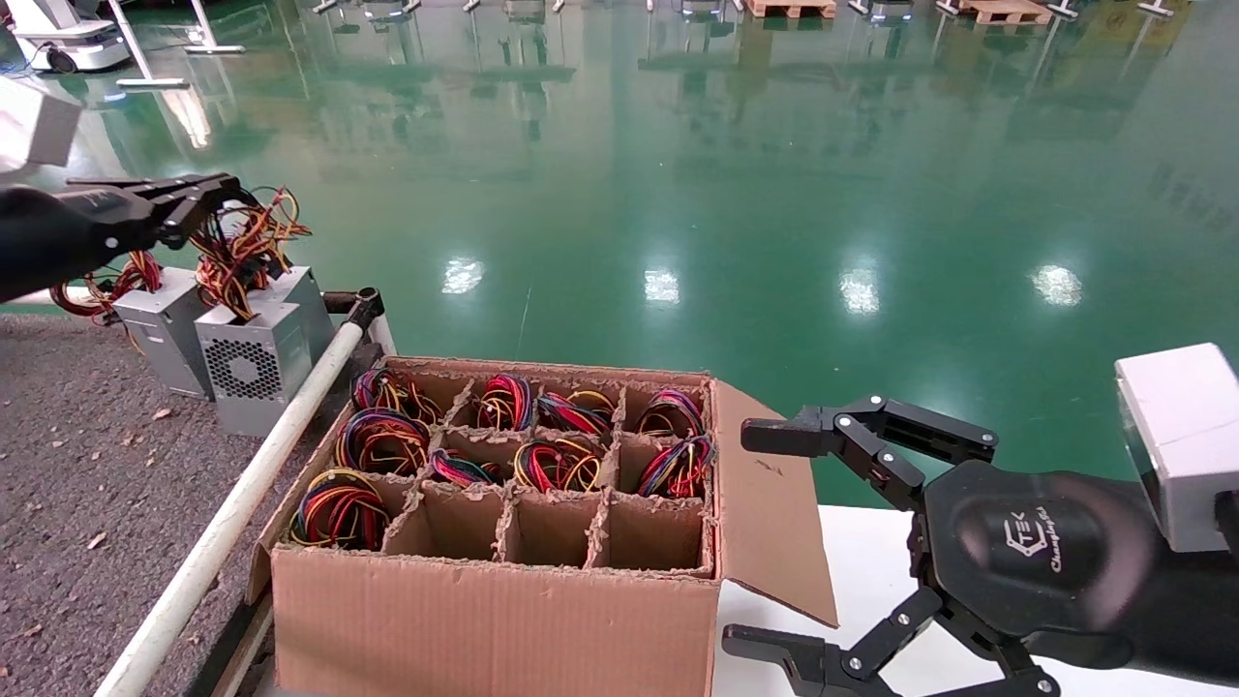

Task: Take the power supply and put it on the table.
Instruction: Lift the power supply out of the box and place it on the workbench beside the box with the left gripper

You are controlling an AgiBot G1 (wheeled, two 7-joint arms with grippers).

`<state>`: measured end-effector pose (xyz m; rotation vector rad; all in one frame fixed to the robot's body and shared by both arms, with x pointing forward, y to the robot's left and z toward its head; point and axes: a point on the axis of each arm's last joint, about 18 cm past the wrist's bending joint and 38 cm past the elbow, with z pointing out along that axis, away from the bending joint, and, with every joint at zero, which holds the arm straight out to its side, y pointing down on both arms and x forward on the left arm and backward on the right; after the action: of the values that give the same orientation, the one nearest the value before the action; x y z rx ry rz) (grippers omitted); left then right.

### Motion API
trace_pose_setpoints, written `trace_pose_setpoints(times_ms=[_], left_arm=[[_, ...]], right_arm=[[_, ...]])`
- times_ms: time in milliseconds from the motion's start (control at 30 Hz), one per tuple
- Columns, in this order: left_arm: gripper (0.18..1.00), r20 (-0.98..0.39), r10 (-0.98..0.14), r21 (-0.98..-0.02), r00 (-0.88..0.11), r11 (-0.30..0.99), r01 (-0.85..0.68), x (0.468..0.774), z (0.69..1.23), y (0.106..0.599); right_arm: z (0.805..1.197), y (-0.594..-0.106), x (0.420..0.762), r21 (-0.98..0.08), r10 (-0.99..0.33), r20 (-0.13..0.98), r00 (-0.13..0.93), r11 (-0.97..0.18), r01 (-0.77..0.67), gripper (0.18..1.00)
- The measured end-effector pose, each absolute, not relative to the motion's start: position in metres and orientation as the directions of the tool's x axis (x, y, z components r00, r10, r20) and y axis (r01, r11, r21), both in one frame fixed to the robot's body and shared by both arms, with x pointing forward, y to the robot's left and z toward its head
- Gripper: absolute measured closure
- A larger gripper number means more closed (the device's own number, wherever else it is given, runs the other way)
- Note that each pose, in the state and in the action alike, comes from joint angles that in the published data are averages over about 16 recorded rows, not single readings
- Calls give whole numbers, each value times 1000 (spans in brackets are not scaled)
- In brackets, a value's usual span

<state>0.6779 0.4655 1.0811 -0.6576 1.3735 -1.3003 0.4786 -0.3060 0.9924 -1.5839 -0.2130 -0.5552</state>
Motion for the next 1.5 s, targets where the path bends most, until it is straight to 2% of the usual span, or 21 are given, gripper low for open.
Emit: trace_pose_setpoints(times_ms=[600,1033,1233,1500], left_arm=[[991,-319,-913,-934,-256,258,245,689,1050,464],[987,-305,-917,-939,-258,245,242,690,1047,463],[964,-306,-916,-939,-258,246,242,690,1047,464],[881,-308,-916,-938,-257,248,242,690,1047,464]], right_arm=[[992,-306,479,-883,-194,469,862,-103,458,179],[992,-306,479,-883,-194,469,862,-103,458,179],[992,-306,479,-883,-194,469,862,-103,458,179],[992,-306,479,-883,-194,469,862,-103,458,179]])
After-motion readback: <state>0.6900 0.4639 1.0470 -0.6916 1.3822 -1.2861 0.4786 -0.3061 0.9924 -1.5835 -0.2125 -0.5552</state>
